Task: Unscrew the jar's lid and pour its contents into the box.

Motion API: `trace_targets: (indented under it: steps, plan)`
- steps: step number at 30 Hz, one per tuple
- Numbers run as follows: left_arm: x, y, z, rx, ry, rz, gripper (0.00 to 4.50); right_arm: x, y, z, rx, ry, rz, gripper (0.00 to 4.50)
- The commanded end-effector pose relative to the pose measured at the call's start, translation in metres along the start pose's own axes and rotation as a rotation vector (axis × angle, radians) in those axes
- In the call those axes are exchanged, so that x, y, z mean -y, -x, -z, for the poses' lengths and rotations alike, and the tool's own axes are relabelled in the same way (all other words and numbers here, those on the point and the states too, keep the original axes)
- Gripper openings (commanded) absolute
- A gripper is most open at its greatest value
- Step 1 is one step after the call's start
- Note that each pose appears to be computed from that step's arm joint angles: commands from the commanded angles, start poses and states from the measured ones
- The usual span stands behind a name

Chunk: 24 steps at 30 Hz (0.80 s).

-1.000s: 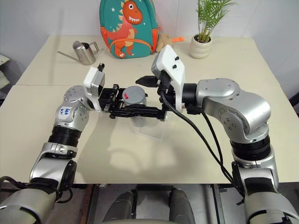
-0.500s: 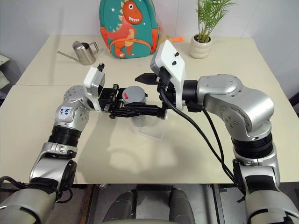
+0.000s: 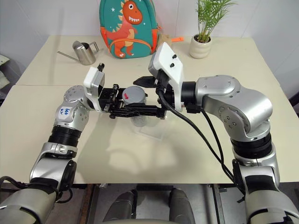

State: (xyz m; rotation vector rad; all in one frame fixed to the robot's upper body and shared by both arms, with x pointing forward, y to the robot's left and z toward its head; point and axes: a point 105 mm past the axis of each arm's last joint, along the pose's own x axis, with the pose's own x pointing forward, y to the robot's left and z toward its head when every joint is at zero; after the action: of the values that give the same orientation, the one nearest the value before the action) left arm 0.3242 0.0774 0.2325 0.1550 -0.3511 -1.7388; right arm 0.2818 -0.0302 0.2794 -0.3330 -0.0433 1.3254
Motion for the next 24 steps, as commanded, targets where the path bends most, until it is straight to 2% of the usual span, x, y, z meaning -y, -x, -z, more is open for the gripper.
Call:
trace_targets:
  steps: [1, 6, 10, 24]
  plan:
    - [0.0069, -0.0022, -0.0138, 0.006, -0.064, 0.095, 2.42, -0.0059, -0.0013, -0.0105, 0.020, 0.062, -0.017, 4.01]
    - [0.0070, -0.0020, -0.0137, 0.007, -0.064, 0.093, 2.42, -0.0054, -0.0013, -0.0129, 0.027, 0.065, -0.018, 4.01]
    - [0.0067, -0.0019, -0.0137, 0.007, -0.064, 0.091, 2.42, -0.0044, -0.0005, -0.0143, 0.031, 0.067, -0.016, 3.18]
    - [0.0065, -0.0003, -0.0125, 0.006, -0.061, 0.085, 2.42, -0.0036, 0.0012, -0.0199, 0.053, 0.070, -0.017, 3.18]
